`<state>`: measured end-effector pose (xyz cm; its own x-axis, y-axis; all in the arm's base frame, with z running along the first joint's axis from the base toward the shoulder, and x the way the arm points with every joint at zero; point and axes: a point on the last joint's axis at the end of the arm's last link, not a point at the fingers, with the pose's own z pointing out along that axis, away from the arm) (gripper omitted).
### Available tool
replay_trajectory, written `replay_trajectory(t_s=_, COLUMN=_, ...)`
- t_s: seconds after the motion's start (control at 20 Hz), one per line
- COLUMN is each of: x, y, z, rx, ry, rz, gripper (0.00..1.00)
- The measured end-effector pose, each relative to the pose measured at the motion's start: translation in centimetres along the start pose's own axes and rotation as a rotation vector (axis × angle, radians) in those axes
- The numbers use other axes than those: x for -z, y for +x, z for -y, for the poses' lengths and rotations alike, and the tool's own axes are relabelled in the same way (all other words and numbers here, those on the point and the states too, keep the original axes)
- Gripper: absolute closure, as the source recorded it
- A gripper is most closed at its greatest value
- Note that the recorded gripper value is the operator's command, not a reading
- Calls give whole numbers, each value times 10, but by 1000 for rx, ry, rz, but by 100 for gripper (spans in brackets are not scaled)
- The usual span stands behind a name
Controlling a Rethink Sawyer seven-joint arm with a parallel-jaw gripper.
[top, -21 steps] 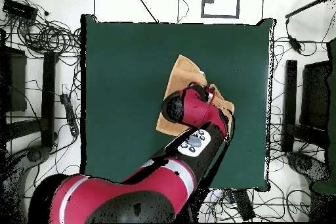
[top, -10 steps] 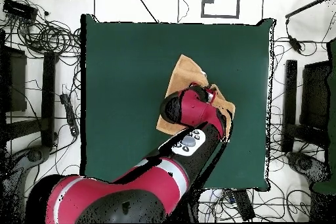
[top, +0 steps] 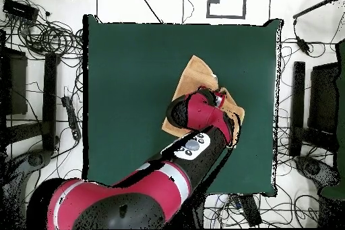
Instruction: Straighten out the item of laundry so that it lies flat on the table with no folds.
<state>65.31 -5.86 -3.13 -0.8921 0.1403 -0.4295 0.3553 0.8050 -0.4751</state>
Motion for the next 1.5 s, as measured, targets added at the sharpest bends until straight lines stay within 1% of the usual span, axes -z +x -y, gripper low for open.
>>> replay_trajectory(t_s=0.25, x=0, y=1, z=-1, rx=11, ry=4, rz=13, gripper=100)
replay_trajectory(t_s=0.85, x=0, y=1, z=5, rx=56, ry=41, rz=50, gripper=100)
replay_trajectory(t_s=1.15, x=1, y=2, z=3, rx=75, ry=50, rz=63, gripper=100)
replay_trajectory(t_s=1.5, x=0, y=0, z=9, rx=91, ry=68, rz=83, gripper=100)
